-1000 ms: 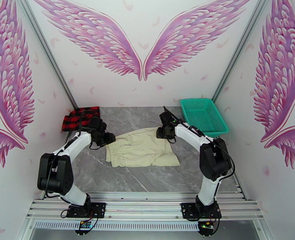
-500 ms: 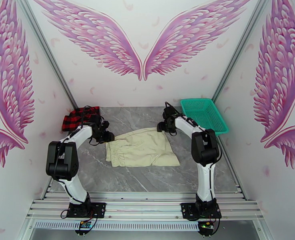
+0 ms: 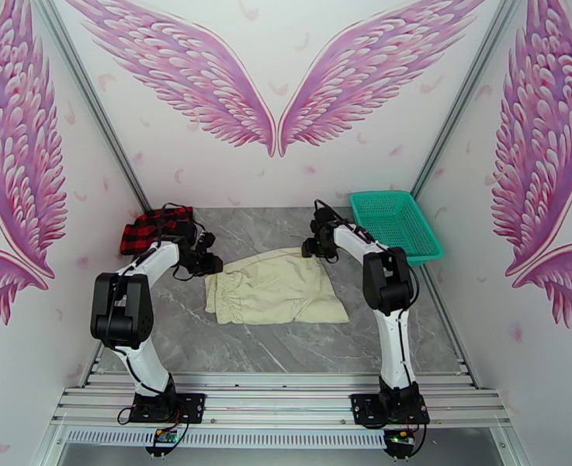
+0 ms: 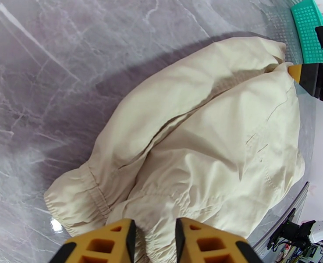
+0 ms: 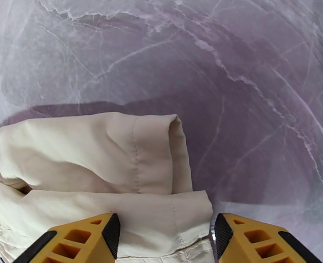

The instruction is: Fold and stack the mixed laundry pile

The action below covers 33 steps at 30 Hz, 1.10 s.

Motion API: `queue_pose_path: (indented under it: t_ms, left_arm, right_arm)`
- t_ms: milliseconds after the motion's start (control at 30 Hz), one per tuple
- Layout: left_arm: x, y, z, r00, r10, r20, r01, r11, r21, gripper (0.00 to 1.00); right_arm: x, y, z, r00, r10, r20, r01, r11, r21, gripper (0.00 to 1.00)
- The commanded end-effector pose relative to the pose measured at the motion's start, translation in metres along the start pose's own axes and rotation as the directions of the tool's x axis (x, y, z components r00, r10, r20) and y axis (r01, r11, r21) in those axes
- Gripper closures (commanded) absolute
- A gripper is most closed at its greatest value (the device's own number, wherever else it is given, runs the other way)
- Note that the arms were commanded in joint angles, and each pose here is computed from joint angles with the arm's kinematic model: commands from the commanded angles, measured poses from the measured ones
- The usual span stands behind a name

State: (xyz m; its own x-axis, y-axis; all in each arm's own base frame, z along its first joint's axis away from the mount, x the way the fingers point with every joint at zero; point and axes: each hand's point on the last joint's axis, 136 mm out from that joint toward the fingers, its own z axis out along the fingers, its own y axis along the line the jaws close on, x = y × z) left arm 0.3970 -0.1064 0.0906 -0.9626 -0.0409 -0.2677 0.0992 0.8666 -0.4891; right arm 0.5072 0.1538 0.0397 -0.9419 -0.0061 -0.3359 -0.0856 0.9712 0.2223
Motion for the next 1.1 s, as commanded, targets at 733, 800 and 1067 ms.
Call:
queue_pose_path:
  t_ms: [733,800,1067]
  left_arm:
    - [-0.019,-0.002,-0.037,0.980,-0.104,0.169,0.094,0.993,0.065,1.00]
    - [-0.022,-0.004,-0.046,0.974,-0.120,0.192,0.106,0.991,0.084,1.00]
    - [-0.023,0.006,-0.051,0.963,-0.172,0.207,0.155,0.983,0.098,1.00]
  right_arm:
    - [-0.024,0.014,-0.034,0.994,0.096,0.046,-0.084,0.973,-0.213,0.95]
    - [-0.026,0.015,-0.047,0.994,0.089,0.066,-0.074,0.976,-0.204,0.96]
    - [-0.033,0.013,-0.064,0.992,0.070,0.101,-0.052,0.984,-0.173,0.94]
